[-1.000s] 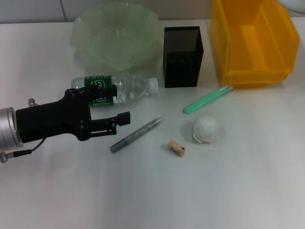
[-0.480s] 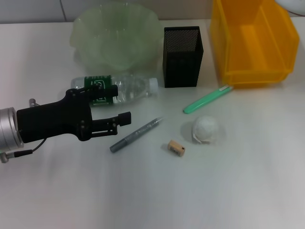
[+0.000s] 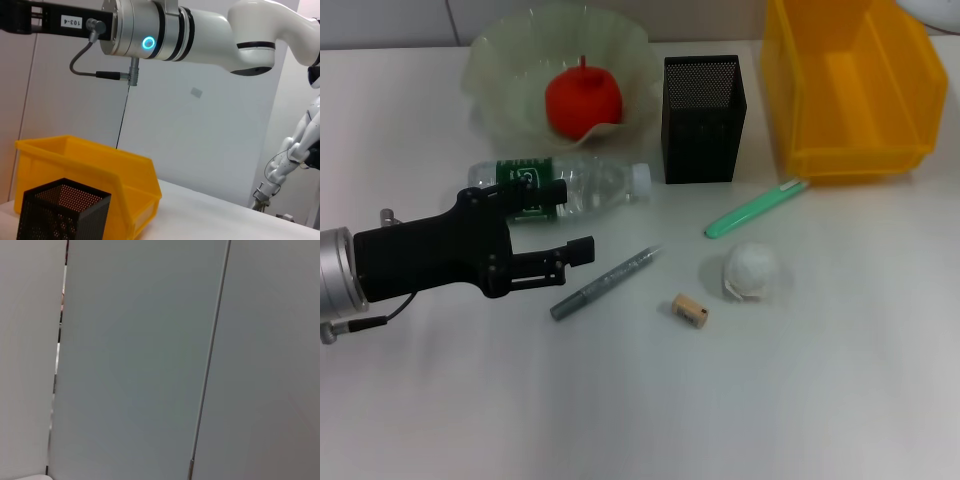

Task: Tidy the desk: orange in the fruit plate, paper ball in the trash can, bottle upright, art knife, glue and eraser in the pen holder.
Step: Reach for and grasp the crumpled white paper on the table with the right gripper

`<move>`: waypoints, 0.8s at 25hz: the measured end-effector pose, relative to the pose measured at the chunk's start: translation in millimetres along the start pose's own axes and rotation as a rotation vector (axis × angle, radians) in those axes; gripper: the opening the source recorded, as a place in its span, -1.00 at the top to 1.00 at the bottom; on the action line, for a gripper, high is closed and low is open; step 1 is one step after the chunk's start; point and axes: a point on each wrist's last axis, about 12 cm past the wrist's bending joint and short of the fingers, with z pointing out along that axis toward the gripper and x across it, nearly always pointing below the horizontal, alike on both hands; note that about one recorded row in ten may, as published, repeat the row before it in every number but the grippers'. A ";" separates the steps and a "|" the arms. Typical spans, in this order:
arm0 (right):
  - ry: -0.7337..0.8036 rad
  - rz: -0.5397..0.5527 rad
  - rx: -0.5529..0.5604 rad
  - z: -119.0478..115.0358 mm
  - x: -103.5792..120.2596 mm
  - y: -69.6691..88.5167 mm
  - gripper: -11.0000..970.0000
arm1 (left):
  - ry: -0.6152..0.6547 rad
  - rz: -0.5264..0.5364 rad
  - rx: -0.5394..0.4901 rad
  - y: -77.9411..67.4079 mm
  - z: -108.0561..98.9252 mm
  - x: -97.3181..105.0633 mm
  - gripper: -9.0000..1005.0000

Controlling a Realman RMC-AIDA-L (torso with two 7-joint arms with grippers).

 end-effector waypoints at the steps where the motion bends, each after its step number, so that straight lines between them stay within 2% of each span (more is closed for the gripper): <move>1: 0.000 0.000 0.000 0.0 0.0 0.0 0.00 | 0.000 -0.001 -0.001 -0.3 -0.4 0.5 -0.64; 6: -0.011 0.028 0.007 -1.5 1.0 -1.3 -0.26 | 0.000 -0.002 -0.002 -0.8 -1.2 1.3 -0.64; 8: -0.039 0.075 0.016 -6.0 1.7 -4.3 -0.41 | 0.000 -0.003 -0.003 -0.9 -1.6 1.4 -0.64; 11: -0.084 0.128 0.011 -13.7 2.3 -7.8 -0.41 | 0.001 -0.002 -0.004 -0.9 -2.2 1.6 -0.64; 13: -0.187 0.200 -0.051 -32.7 3.0 -9.0 -0.41 | -0.003 0.006 -0.011 -0.3 -3.5 1.4 -0.64; 14: -0.187 0.200 -0.051 -32.7 3.0 -9.0 -0.41 | -0.003 0.006 -0.011 -0.3 -3.5 1.4 -0.64; 15: -0.249 0.226 -0.106 -48.0 6.6 -7.7 -0.41 | -0.004 0.009 -0.013 -0.1 -4.0 1.2 -0.64; 16: -0.249 0.226 -0.106 -48.0 6.6 -7.7 -0.41 | -0.004 0.009 -0.013 -0.1 -4.0 1.2 -0.64; 18: -0.334 0.248 -0.204 -77.5 14.9 -4.9 -0.41 | -0.004 0.013 -0.015 0.7 -4.8 0.5 -0.64; 19: -0.334 0.248 -0.204 -77.5 14.9 -4.9 -0.41 | -0.004 0.013 -0.015 0.7 -4.8 0.5 -0.64; 20: -0.356 0.256 -0.269 -96.8 20.3 -3.9 -0.41 | -0.004 0.013 -0.015 0.9 -4.9 0.4 -0.64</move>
